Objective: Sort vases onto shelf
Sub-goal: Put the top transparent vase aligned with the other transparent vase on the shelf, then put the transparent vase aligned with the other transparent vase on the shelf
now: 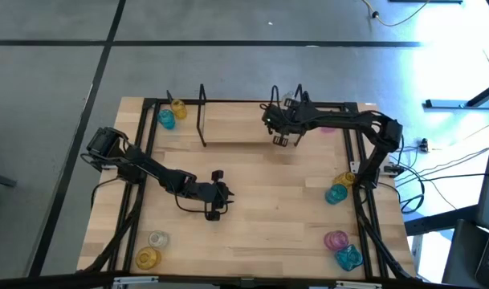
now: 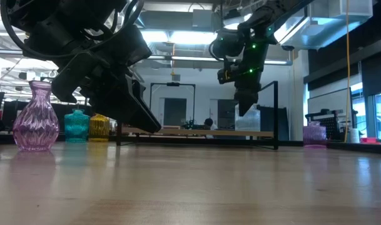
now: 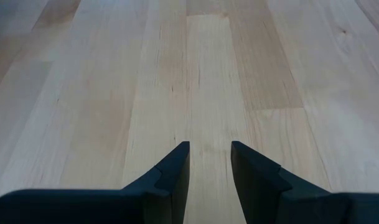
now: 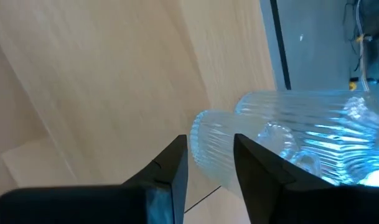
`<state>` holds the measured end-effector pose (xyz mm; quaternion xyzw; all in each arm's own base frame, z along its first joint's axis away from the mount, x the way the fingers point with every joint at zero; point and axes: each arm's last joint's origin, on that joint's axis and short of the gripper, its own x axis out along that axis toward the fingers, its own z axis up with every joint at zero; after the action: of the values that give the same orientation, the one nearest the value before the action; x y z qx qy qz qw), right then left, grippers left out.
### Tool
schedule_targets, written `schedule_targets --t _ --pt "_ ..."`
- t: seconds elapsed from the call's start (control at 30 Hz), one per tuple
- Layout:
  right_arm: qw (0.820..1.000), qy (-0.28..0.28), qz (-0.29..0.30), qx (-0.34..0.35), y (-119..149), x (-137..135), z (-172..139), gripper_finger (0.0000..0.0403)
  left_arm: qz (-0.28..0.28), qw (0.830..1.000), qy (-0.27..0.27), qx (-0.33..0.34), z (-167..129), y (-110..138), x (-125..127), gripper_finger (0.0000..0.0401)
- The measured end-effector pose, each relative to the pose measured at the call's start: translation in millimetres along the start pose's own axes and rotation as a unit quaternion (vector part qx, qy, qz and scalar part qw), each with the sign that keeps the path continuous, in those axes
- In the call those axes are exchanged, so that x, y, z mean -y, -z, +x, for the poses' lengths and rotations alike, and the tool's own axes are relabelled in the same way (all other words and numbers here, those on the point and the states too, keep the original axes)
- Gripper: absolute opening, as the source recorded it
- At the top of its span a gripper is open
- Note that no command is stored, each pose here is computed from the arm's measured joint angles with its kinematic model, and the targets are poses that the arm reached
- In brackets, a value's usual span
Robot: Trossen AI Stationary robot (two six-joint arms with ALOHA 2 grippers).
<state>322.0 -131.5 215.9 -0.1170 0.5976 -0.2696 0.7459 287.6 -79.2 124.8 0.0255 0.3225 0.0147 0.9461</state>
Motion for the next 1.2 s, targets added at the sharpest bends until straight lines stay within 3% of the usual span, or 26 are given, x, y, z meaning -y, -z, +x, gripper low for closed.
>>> schedule_targets --t 0.27,0.4,0.63,0.83,1.03,1.2 --pt "0.997 -0.034 -0.002 0.075 -4 -33 -53 0.0115 0.000 1.000 0.000 0.000 0 0 0 0.0110" --pt "0.990 -0.082 -0.014 0.112 -3 -66 -81 0.0115 0.000 1.000 0.000 0.000 0 0 0 0.0110" --pt "0.986 -0.061 -0.044 0.149 16 -130 -117 0.0115 0.039 0.998 -0.027 0.037 0 -8 -1 0.0110" --pt "0.986 0.001 -0.052 0.159 53 -165 -117 0.0115 0.066 0.996 -0.052 0.040 1 -40 3 0.0110" --pt "0.978 -0.022 -0.019 0.209 79 -181 -107 0.0115 0.071 0.994 -0.071 -0.045 -7 -83 6 0.0110" --pt "0.966 -0.052 -0.053 0.247 92 -181 -97 0.0115 0.030 0.989 -0.079 -0.123 -27 -114 5 0.0110"
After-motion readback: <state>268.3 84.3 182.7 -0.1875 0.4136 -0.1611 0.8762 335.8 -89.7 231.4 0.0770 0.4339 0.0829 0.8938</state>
